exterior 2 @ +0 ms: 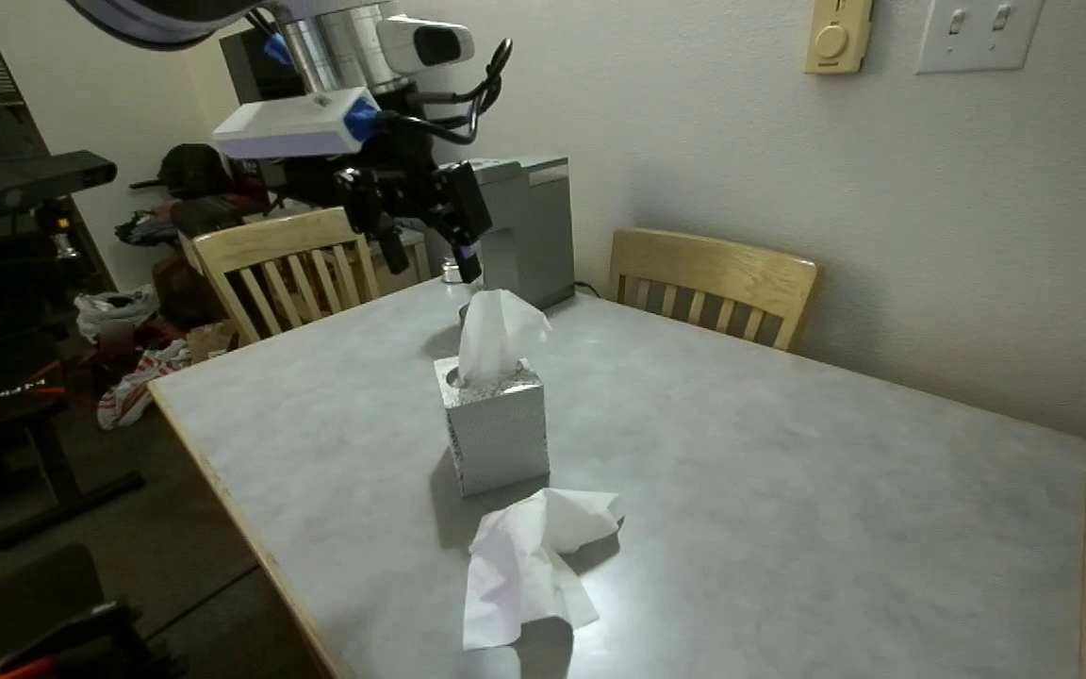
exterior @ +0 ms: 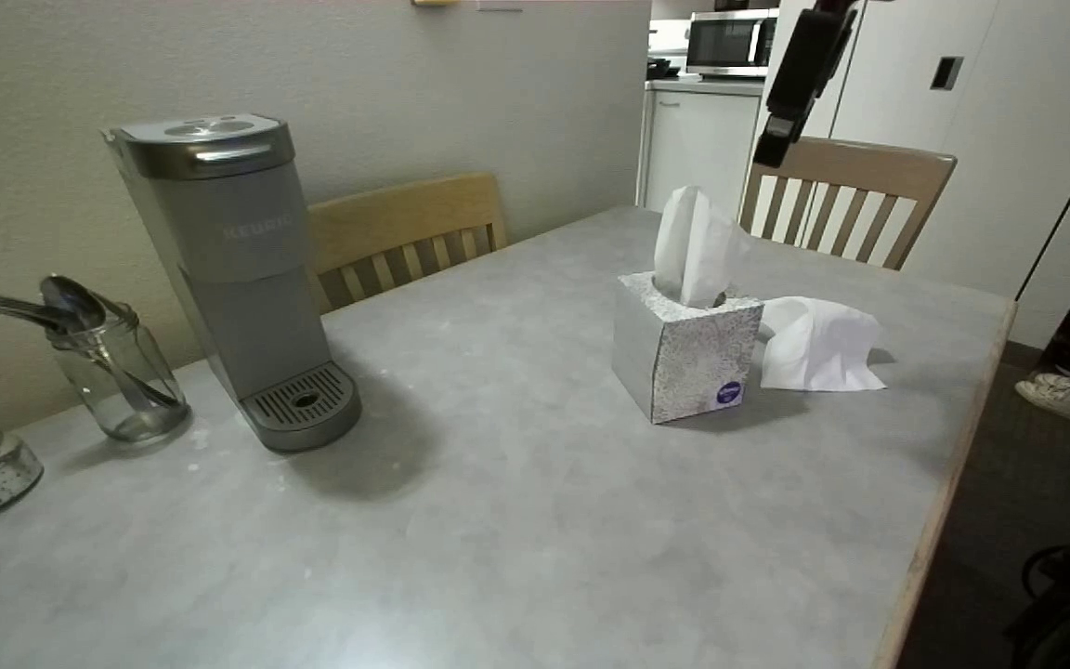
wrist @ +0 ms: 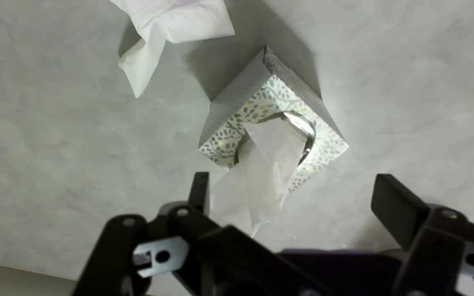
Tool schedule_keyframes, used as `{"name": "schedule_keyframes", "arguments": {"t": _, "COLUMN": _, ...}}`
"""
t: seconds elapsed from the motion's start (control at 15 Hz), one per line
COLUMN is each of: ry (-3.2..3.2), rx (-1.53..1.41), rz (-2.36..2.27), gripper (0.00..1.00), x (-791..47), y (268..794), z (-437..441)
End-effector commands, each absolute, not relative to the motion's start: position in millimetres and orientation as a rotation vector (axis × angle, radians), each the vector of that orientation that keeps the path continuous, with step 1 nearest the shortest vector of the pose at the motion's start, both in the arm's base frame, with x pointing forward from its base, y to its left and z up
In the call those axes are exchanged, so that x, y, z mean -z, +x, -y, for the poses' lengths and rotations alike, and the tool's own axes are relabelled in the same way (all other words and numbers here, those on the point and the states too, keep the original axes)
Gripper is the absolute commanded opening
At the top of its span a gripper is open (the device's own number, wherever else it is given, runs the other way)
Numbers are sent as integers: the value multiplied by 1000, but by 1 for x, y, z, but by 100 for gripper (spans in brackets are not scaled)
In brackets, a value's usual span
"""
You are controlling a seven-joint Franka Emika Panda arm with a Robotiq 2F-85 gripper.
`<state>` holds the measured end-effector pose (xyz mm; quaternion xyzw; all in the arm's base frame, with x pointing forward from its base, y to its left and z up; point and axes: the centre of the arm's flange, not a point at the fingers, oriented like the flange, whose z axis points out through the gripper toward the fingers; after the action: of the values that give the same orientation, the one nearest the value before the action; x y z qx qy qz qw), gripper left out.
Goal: Remove one tissue from the box
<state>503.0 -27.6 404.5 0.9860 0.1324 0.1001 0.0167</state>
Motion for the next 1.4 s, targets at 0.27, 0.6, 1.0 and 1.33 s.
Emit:
{"name": "schedule_keyframes", "arguments": {"t": 0.27, "ry": 3087, "rx": -271, "rz": -525, "gripper": 100, "x": -369, "y": 538, "z": 19}}
{"name": "schedule_keyframes", "arguments": {"t": 0.6, "ry": 3077, "rx": -213, "rz": -533, "gripper": 100, "x": -347, "y": 552, "z": 21}}
{"name": "schedule_keyframes", "arguments": {"t": 1.0, "ry": 3069, "rx": -176, "rz": -558, "gripper": 100, "x": -329, "y": 563, "z": 16}}
{"name": "schedule_keyframes", "arguments": {"t": 1.33, "ry": 3030, "rx": -167, "rz": -603, "gripper": 53, "x": -324, "y": 567, "z": 14}}
